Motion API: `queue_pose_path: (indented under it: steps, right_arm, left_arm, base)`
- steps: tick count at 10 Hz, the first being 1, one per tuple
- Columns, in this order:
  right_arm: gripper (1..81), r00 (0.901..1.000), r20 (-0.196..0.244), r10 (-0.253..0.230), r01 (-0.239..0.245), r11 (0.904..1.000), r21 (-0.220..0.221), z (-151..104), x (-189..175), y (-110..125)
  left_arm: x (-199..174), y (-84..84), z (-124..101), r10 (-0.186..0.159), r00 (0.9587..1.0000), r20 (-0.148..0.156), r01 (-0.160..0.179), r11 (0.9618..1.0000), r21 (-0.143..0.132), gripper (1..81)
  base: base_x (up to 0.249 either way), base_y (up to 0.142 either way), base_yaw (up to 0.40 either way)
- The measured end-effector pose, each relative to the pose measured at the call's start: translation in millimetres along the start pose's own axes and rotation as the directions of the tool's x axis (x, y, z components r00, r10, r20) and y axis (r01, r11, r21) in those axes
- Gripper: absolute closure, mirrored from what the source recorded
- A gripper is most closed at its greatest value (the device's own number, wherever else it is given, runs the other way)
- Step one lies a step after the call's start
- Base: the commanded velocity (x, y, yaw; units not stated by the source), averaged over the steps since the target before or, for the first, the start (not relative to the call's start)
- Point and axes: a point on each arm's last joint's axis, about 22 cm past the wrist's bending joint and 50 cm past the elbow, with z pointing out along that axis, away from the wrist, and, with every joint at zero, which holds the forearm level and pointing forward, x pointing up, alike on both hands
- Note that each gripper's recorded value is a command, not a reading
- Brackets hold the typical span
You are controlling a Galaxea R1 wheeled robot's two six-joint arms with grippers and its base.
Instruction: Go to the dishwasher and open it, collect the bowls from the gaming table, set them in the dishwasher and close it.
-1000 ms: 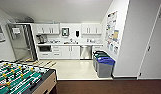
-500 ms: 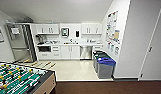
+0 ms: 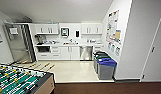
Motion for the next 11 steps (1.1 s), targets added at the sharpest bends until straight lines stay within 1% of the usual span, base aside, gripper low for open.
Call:
queue_pose_path:
  steps: [2, 4, 5, 11]
  right_arm:
    - [1.0, 1.0000, 0.002, 0.000, 0.000, 1.0000, -0.008, 0.2, -1.1, 3.2]
    - [1.0, 1.0000, 0.004, 0.001, -0.001, 1.0000, -0.003, 2.6, -2.5, -1.3]
    - [1.0, 1.0000, 0.002, 0.000, 0.000, 1.0000, -0.003, 3.5, -0.1, -1.8]
    - [1.0, 1.0000, 0.003, 0.002, -0.002, 1.0000, -0.001, 4.8, -2.2, -4.1]
  left_arm:
    - [0.3, 0.6, 0.2, 0.000, 1.0000, -0.002, 0.000, 1.0000, -0.001, 1.0]
    - [3.9, 1.1, 0.5, 0.000, 0.9998, -0.018, 0.000, 1.0000, -0.001, 1.0]
    - [4.6, 1.9, 0.7, 0.000, 0.9998, -0.020, 0.000, 1.0000, -0.002, 1.0]
    - [5.0, 1.7, 0.7, 0.001, 0.9998, -0.022, -0.001, 1.0000, -0.001, 1.0]
  base:
    - [0.125, 0.000, 0.000]
    - [0.125, 0.000, 0.000]
    - [0.125, 0.000, 0.000]
    - [0.125, 0.000, 0.000]
